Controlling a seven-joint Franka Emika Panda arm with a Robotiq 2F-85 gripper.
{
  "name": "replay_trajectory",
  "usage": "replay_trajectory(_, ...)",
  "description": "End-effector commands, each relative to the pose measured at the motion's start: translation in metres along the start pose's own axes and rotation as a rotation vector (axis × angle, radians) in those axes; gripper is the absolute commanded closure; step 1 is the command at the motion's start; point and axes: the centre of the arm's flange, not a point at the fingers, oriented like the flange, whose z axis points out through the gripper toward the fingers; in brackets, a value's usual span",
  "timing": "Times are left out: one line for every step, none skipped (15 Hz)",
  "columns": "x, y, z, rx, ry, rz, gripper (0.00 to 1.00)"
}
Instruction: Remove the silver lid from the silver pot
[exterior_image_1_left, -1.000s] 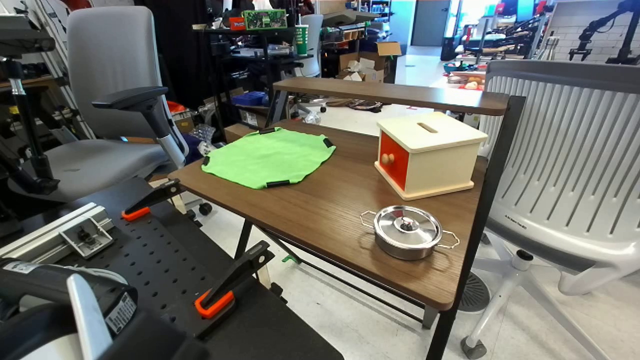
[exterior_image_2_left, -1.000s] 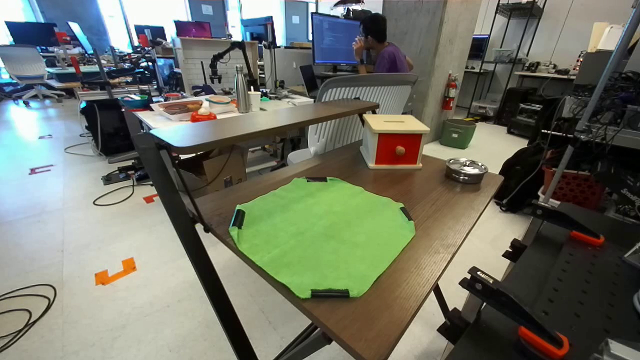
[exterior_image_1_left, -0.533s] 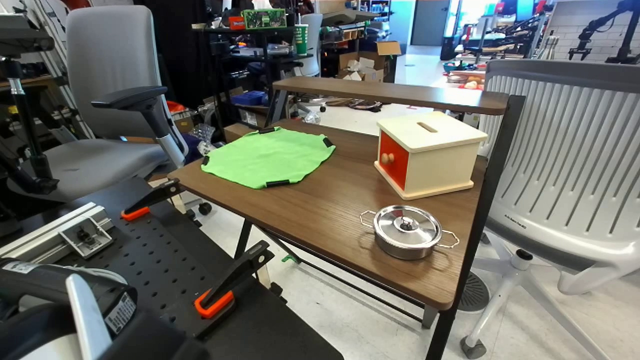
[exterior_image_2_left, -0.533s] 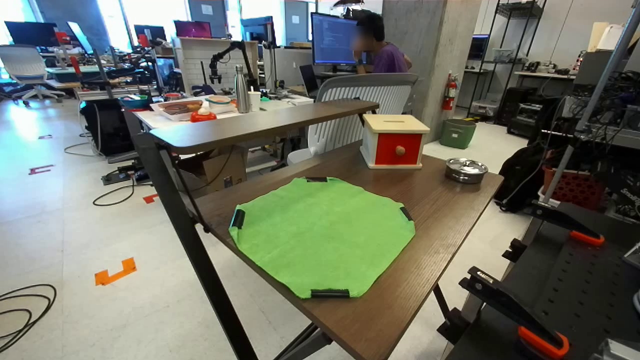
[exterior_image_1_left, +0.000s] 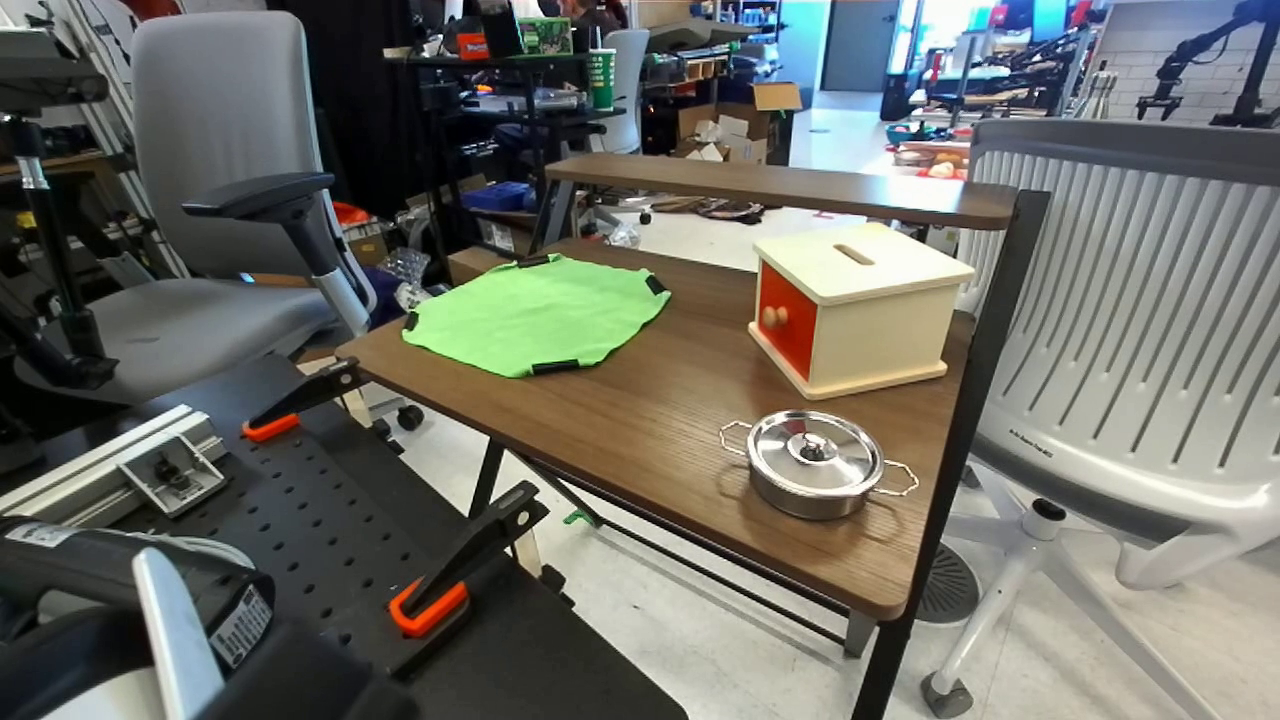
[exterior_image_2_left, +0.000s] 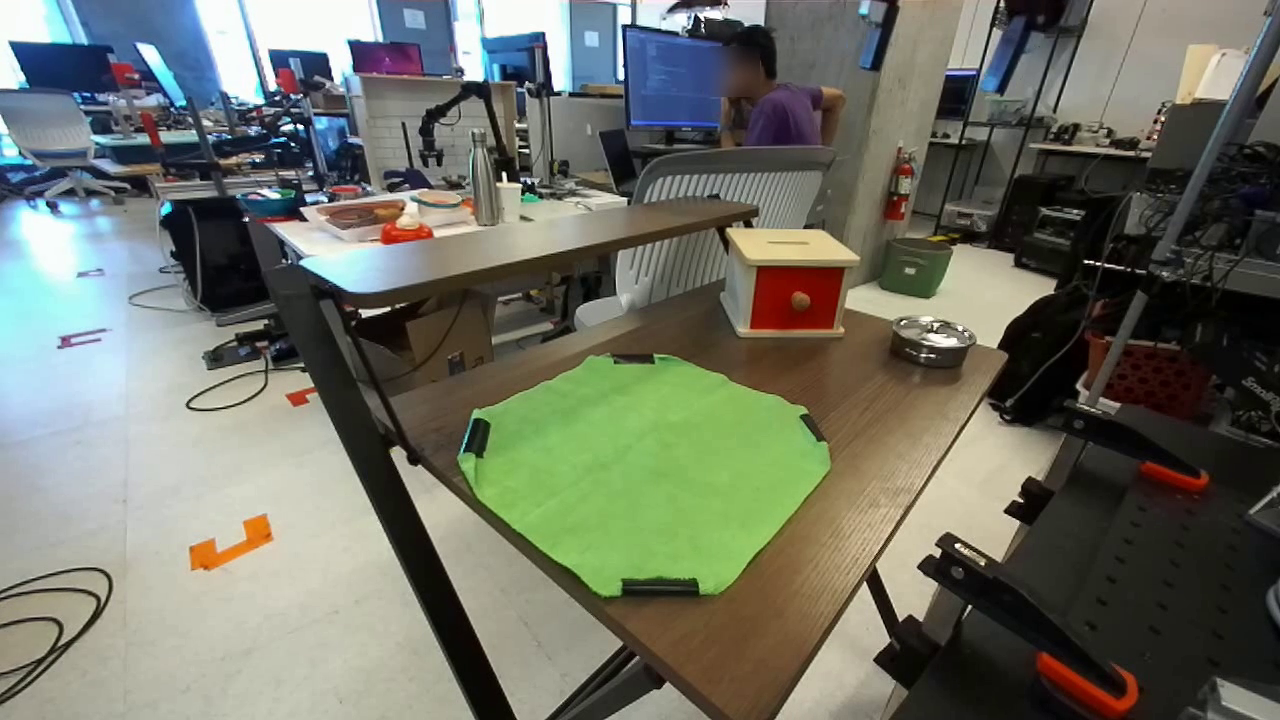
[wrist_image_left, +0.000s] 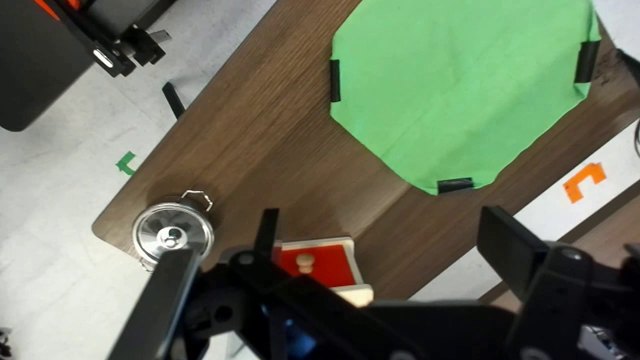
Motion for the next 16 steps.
replay_trajectory(0.019,0.047,0.023,-0.018,0.001,0.103,0.00)
replay_trajectory(0.022,0.060,0.028,-0.022,-0.007,0.139,0.00)
replay_trajectory(0.028,0.073,0.037,-0.023,-0.010,0.173,0.00)
replay_trajectory(0.032,0.085,0.044,-0.025,-0.022,0.199,0.00)
replay_trajectory(0.038,0.097,0.052,-0.024,-0.023,0.235,0.00)
replay_trajectory(0.043,0.106,0.060,-0.024,-0.014,0.268,0.00)
replay_trajectory(0.050,0.116,0.070,-0.025,-0.008,0.298,0.00)
replay_trajectory(0.055,0.123,0.077,-0.027,-0.007,0.330,0.00)
replay_trajectory(0.065,0.132,0.086,-0.038,0.008,0.374,0.00)
replay_trajectory(0.071,0.140,0.093,-0.042,0.019,0.410,0.00)
replay_trajectory(0.078,0.147,0.101,-0.052,0.030,0.447,0.00)
replay_trajectory(0.084,0.152,0.108,-0.056,0.034,0.478,0.00)
replay_trajectory(0.092,0.156,0.115,-0.061,0.030,0.503,0.00)
replay_trajectory(0.099,0.157,0.122,-0.066,0.032,0.522,0.00)
replay_trajectory(0.105,0.157,0.126,-0.069,0.032,0.539,0.00)
replay_trajectory(0.113,0.157,0.131,-0.075,0.031,0.554,0.00)
